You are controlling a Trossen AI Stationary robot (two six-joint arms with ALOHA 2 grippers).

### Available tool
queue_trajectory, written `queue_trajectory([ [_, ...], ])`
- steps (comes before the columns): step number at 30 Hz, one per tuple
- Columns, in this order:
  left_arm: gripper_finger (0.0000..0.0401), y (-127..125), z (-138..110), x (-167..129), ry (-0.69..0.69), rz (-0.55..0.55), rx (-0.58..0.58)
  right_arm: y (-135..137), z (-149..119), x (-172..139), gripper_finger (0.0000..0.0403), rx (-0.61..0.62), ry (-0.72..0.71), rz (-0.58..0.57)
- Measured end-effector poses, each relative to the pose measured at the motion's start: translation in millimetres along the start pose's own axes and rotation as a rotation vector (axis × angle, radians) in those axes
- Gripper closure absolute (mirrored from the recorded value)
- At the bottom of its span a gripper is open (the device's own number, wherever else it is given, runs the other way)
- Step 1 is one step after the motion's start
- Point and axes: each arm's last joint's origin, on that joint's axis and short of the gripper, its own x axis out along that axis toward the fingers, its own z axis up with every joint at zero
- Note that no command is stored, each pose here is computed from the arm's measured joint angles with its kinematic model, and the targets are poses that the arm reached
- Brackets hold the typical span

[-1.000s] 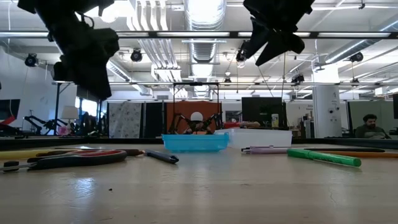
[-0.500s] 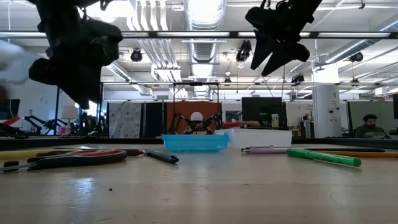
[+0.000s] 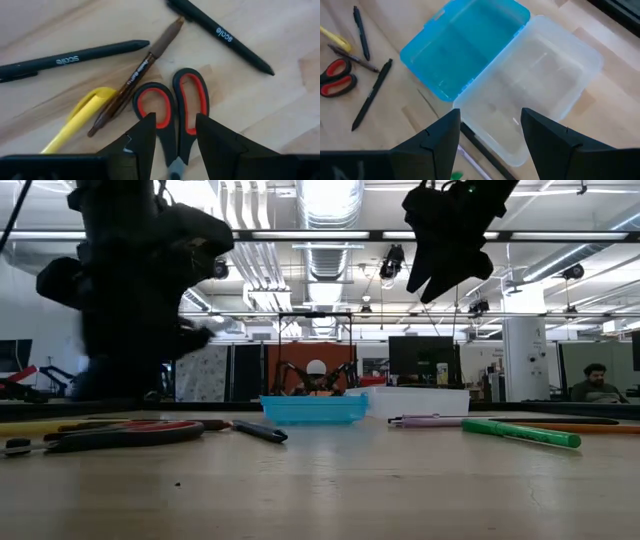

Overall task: Pick & place school supplies into a supply box
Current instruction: Put the black scissors into the supply box

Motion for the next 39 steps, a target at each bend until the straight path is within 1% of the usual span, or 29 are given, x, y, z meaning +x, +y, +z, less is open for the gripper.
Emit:
queue_trajectory([
  [8,0.0276,-9.2,-5.9,35.8,0.024,0.107,0.043,-0.9,-1.8,0.1,0.0199,0.057,0.024,-0.002],
  [10,0.0273,-13.4,-6.4,41.5,0.022,0.108,0.046,-0.9,-3.3,0.0,0.0199,0.056,0.052,0.016],
  [16,0.0254,-24.9,-4.8,45.0,-0.011,0.097,0.066,-3.1,-8.9,-0.8,0.0199,0.043,0.106,-0.01],
  [23,0.025,-17.4,-7.0,53.9,0.011,0.156,0.07,-4.1,-9.9,-0.9,0.0199,0.049,0.116,-0.019],
  [31,0.0249,-18.0,-8.2,61.0,0.027,0.167,0.07,-4.2,-9.4,-0.8,0.0199,0.036,0.109,-0.024],
  [35,0.0261,-18.0,-8.2,62.8,0.029,0.171,0.084,-4.2,-9.3,-0.8,0.0199,0.023,0.107,-0.024],
  [39,0.0294,-17.8,-5.3,64.0,0.036,0.17,0.098,-4.2,-9.2,-0.8,0.0199,0.017,0.106,-0.024],
])
